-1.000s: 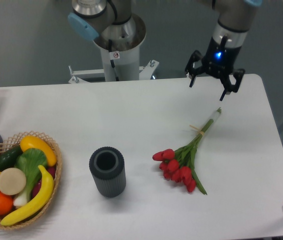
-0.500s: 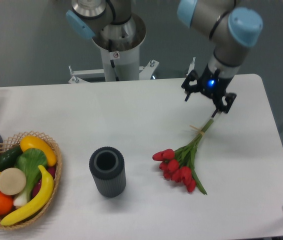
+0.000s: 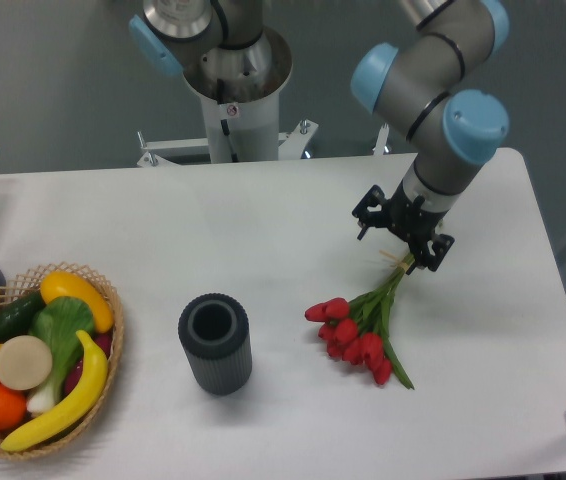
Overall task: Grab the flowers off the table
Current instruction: 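Move the open gripper down toward the tied stems of the red tulips, then lower the gripper around the tulip stems and close it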
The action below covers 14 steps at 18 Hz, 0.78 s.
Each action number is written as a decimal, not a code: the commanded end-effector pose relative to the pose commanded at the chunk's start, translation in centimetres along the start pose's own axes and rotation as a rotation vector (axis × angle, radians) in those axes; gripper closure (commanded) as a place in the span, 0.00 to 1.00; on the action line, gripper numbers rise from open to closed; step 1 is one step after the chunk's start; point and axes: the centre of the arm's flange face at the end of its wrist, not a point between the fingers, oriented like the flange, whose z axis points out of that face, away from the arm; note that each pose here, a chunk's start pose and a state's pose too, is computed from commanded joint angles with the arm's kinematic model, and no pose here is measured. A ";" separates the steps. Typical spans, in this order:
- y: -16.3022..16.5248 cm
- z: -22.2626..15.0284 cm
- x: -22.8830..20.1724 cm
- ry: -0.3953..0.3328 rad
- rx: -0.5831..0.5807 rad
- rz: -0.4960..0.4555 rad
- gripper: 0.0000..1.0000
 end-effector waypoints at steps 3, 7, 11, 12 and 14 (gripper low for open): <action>-1.2 1.5 -0.9 -0.041 0.010 -0.002 0.00; -1.4 2.5 -1.2 -0.041 0.007 -0.013 0.00; -1.5 3.5 -1.9 -0.058 0.010 -0.005 0.00; -1.7 3.7 -1.7 -0.056 0.010 -0.002 0.00; -2.1 4.0 -1.4 -0.049 0.006 0.001 0.00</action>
